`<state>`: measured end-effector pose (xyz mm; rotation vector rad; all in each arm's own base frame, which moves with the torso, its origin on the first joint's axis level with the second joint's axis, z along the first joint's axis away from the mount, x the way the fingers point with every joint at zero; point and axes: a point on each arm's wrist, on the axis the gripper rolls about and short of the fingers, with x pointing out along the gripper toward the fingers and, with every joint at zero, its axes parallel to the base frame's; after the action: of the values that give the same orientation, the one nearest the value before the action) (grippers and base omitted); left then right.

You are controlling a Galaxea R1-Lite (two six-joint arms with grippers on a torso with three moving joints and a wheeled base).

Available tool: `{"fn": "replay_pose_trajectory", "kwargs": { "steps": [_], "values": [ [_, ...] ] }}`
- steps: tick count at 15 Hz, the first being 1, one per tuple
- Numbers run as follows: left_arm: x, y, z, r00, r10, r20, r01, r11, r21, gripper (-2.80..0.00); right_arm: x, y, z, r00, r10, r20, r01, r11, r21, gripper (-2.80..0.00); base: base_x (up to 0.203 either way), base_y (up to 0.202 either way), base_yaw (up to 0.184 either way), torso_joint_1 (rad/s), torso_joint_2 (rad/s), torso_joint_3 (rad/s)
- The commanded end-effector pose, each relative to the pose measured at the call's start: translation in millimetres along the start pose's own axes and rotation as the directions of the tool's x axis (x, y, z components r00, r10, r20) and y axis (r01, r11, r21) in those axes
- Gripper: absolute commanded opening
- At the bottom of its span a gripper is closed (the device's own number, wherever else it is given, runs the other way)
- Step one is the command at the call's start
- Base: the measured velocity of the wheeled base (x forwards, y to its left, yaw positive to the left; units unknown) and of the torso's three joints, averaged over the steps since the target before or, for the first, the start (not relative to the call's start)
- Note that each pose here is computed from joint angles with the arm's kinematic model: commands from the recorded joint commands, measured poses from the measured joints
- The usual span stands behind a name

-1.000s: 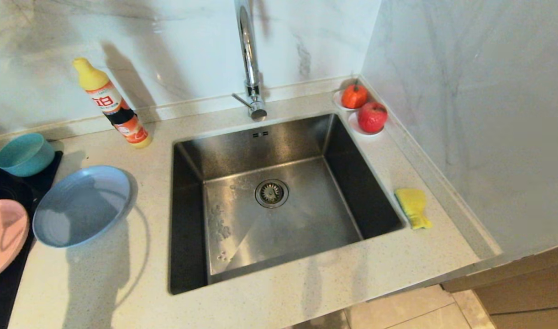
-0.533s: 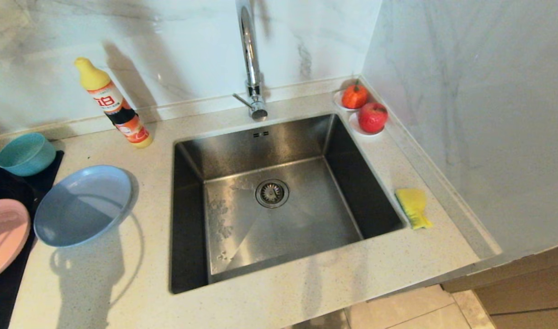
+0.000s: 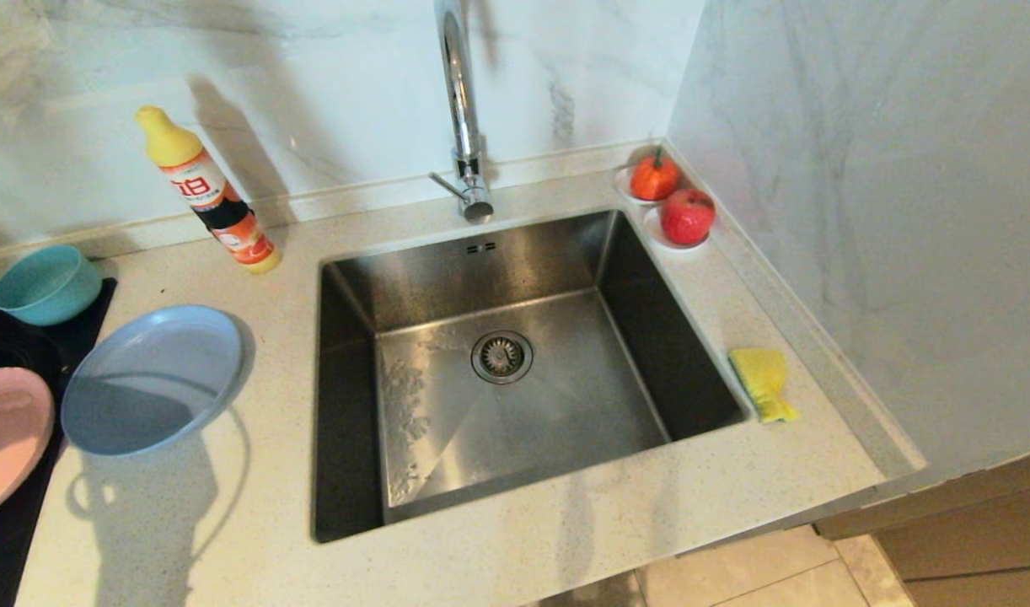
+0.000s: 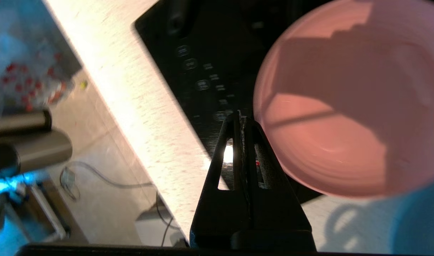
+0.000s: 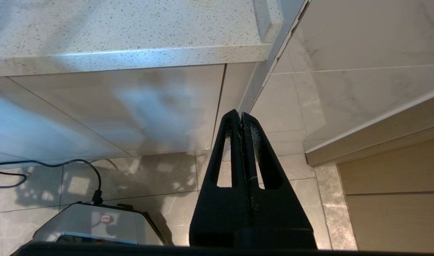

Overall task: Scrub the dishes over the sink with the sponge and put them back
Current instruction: Place the plate on the plate

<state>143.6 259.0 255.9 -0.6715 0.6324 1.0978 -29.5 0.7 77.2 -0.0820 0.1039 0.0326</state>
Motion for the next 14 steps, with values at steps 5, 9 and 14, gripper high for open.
{"fn": "replay_pose_trajectory", "kwargs": {
  "steps": [5,9,14],
  "values": [
    [47,28.3,-4,0.990,0.008,-0.142,-0.018,0.997,-0.072,-2.80,0,0,0,1.000,0.001,-0.002,-0.001,1.000,-0.001,-2.80,0.000,0.000,0.000,0.000,0.00,0.000],
    [64,29.7,-14,0.974,-0.051,-0.221,0.032,0.996,-0.088,-2.80,0,0,0,1.000,0.001,-0.002,-0.001,1.000,-0.001,-2.80,0.000,0.000,0.000,0.000,0.00,0.000],
    [89,32.1,-19,0.956,-0.052,-0.290,0.026,0.995,-0.092,0.00,0,0,0,1.000,0.001,-0.002,-0.001,1.000,-0.001,-2.80,0.000,0.000,0.000,0.000,0.00,0.000]
  ]
}}
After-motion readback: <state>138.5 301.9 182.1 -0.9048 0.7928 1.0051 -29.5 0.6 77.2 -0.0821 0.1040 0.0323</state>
